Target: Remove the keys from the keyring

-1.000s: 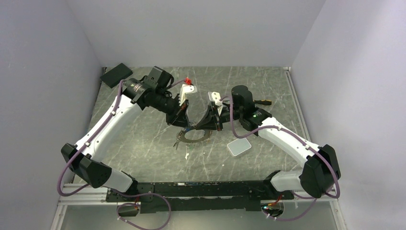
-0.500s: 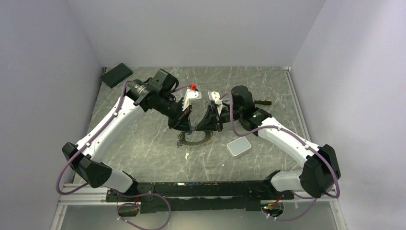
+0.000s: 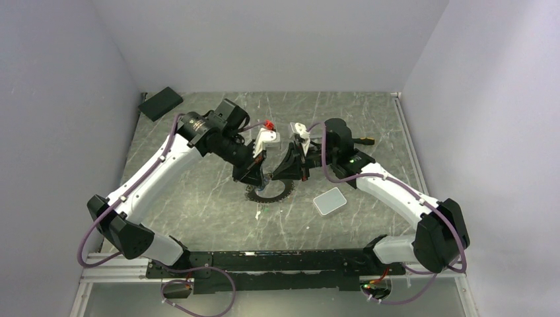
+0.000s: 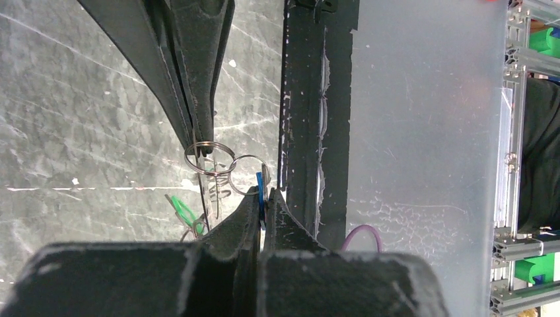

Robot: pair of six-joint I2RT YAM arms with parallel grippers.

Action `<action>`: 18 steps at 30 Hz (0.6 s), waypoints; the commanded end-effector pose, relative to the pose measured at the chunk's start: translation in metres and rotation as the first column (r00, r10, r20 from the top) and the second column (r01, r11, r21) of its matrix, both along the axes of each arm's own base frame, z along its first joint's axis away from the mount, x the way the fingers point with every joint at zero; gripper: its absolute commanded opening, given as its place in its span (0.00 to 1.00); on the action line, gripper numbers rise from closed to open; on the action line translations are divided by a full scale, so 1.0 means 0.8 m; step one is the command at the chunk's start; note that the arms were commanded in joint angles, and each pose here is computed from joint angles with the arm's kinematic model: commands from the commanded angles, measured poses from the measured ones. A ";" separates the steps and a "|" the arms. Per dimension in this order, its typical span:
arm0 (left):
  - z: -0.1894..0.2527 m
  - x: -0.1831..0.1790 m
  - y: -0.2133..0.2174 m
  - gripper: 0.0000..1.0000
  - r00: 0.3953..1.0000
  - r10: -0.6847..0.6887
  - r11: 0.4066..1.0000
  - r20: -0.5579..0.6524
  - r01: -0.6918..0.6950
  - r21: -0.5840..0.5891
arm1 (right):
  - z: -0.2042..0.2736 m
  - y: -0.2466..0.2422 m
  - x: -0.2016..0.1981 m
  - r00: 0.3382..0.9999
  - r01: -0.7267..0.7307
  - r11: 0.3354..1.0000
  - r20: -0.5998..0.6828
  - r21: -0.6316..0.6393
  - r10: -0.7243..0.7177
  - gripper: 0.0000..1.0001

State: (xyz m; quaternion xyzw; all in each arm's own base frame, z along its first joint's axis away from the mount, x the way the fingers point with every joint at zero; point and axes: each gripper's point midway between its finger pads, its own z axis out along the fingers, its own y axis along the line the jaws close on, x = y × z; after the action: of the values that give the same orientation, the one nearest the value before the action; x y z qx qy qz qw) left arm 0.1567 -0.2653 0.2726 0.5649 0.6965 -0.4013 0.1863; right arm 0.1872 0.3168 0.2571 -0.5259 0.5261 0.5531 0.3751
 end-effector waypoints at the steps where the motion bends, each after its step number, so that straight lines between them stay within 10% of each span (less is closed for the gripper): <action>1: 0.008 -0.008 -0.001 0.00 0.999 -0.035 0.999 0.013 0.036 -0.024 | 0.022 -0.002 -0.006 0.997 -0.045 0.997 0.067 0.062 0.041 0.00; 10: 0.027 -0.006 -0.006 0.00 0.998 -0.050 0.997 0.025 0.052 -0.051 | 0.021 -0.011 -0.003 0.978 -0.041 0.999 0.204 -0.009 0.042 0.37; 18: 0.028 -0.009 -0.011 0.00 0.997 -0.050 0.995 -0.050 0.046 -0.086 | 0.037 -0.012 -0.002 0.967 -0.049 0.999 0.251 -0.001 0.048 0.43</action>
State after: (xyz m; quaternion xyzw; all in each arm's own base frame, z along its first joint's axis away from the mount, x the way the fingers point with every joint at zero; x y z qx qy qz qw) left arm 0.1552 -0.2672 0.2739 0.5663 0.6952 -0.4084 0.1708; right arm 0.1873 0.3099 0.2607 -0.5827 0.4994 0.5073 0.3921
